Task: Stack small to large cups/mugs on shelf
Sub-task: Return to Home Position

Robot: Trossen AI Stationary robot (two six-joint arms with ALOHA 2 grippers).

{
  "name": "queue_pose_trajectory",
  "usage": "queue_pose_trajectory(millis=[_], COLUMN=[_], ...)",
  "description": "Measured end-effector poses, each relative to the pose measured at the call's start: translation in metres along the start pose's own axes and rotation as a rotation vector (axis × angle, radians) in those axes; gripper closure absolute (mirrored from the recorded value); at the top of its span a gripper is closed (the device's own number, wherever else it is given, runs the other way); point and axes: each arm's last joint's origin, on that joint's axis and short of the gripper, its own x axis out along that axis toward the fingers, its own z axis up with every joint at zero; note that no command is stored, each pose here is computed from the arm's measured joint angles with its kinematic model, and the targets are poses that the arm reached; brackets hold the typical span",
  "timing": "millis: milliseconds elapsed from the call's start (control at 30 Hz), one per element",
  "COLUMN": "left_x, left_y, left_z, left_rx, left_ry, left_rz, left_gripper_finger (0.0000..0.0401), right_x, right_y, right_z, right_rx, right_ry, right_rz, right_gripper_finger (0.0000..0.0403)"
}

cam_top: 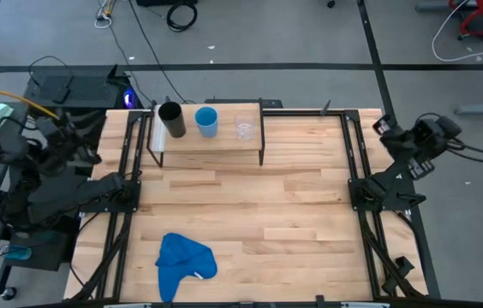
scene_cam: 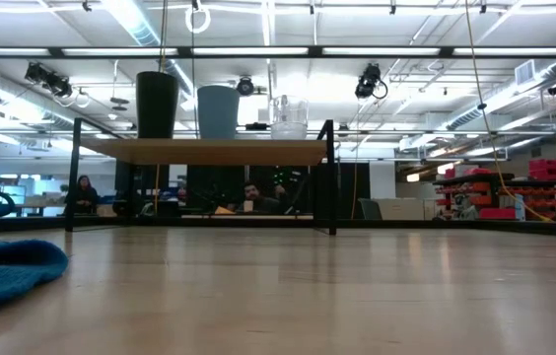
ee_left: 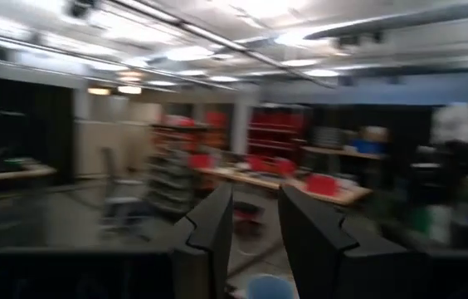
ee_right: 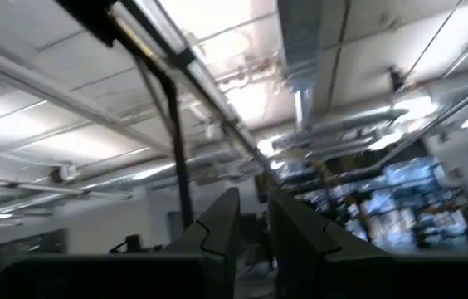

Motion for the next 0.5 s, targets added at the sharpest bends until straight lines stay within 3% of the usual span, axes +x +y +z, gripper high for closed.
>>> queue_pose_trajectory(millis=[133, 367, 500], left_x=[-0.014, -0.012, -0.003], left_y=[0.007, 0.007, 0.005], left_z=[0.000, 0.002, 0.007], left_rx=[0.044, 0.265, 0.299], left_ry=[-0.023, -0.033, -0.064], left_rz=[0.128, 0.151, 0.156], left_gripper_finger=[0.0294, 0.0294, 0.0294], right_x=[-0.005, -0.016, -0.022], right_y=[-0.006, -0.016, -0.025], right_z=[0.013, 0.046, 0.066], right_rx=[-0.090, -0.233, -0.237], right_ry=[-0.048, -0.056, -0.027], right_rz=[-0.091, -0.176, -0.202], right_gripper_finger=[0.0330, 0.0330, 0.0330])
